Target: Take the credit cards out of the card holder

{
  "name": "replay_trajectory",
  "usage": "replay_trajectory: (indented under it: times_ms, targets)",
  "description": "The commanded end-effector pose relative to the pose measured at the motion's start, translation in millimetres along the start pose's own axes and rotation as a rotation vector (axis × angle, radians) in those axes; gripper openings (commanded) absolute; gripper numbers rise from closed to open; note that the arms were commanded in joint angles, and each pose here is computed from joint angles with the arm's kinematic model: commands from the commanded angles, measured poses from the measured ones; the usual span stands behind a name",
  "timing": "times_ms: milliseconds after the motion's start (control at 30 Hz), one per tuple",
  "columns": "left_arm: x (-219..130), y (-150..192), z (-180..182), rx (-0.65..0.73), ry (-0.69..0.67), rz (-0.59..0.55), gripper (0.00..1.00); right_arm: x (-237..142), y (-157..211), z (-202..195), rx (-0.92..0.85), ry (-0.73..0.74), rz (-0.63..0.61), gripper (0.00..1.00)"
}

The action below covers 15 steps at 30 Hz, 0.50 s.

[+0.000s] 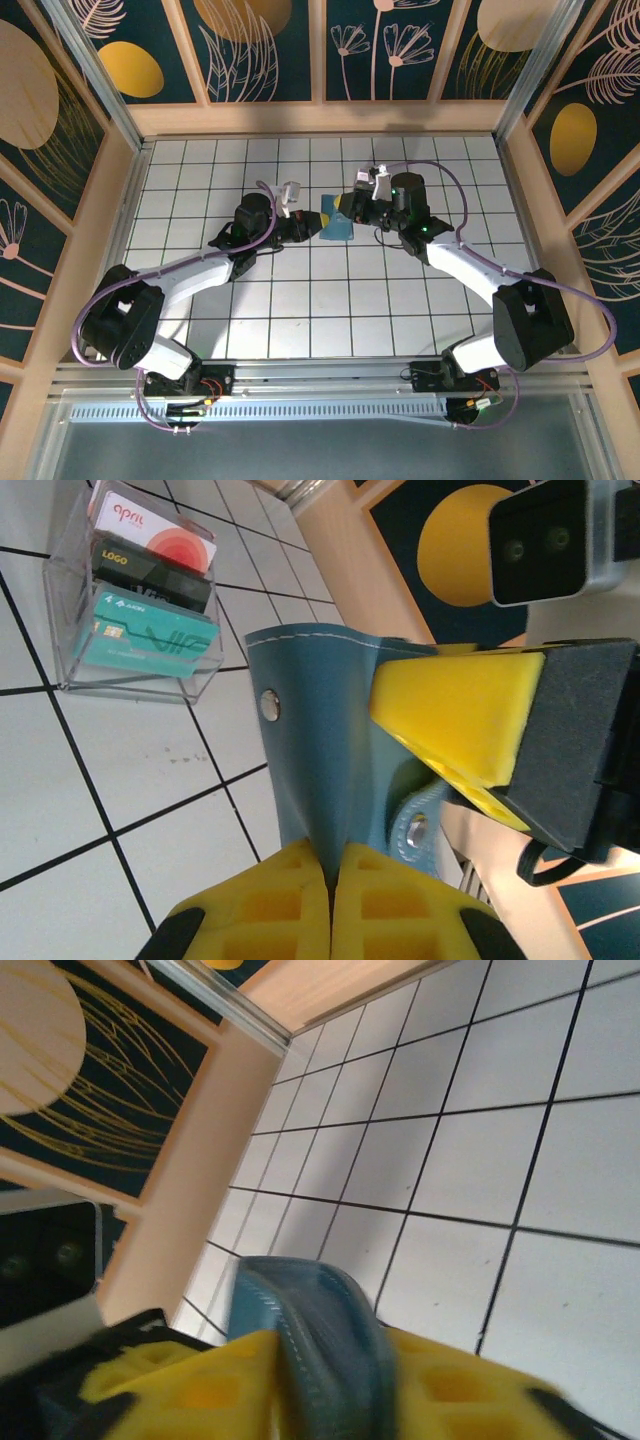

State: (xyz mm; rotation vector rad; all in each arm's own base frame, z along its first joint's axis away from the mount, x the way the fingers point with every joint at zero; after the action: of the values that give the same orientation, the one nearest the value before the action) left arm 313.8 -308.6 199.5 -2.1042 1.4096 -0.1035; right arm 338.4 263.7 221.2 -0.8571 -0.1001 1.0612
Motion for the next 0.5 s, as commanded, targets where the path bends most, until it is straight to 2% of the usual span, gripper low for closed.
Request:
replay_trajectory:
  times_ms: [0,67,100,200,367,467]
  targets:
    - [0.0,-25.0,-41.4,0.069,0.132,-0.067,0.12,-3.0,-8.1,15.1,-0.038,-0.034,-0.018,0.08]
    - [-3.3,-26.3,-45.3,0.082,0.143,-0.075,0.20,-5.4,-13.0,17.5,-0.053,-0.041,-0.031,0.00]
    - [-5.2,-26.7,-46.7,0.089,0.144,-0.083,0.26,-6.7,-15.7,19.4,-0.061,-0.050,-0.038,0.00]
    - [-10.8,-28.6,-44.5,0.120,0.102,-0.098,0.37,-13.3,-25.5,22.4,-0.074,-0.070,-0.063,0.00]
    - [-27.1,-34.6,-38.2,0.178,0.005,-0.149,0.42,-35.3,-44.5,19.1,-0.066,-0.103,-0.114,0.00]
    - [-36.0,-36.2,-41.8,0.236,-0.003,-0.174,0.59,-47.7,-53.6,22.7,-0.077,-0.149,-0.123,0.00]
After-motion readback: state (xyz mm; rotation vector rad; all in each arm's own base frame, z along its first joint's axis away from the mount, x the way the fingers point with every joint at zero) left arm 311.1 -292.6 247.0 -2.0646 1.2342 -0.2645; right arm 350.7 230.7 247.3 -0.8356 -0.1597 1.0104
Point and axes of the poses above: each hand's point on the last joint's axis, 136 mm out from that joint toward the fingers, its own x axis out along the fingers, its own z axis along the line the jaws close on, y = z × x, the point moved 1 cm from there along -x, back along the fingers, and after that the axes turned 3 degrees about -x, right-handed, at the moved point
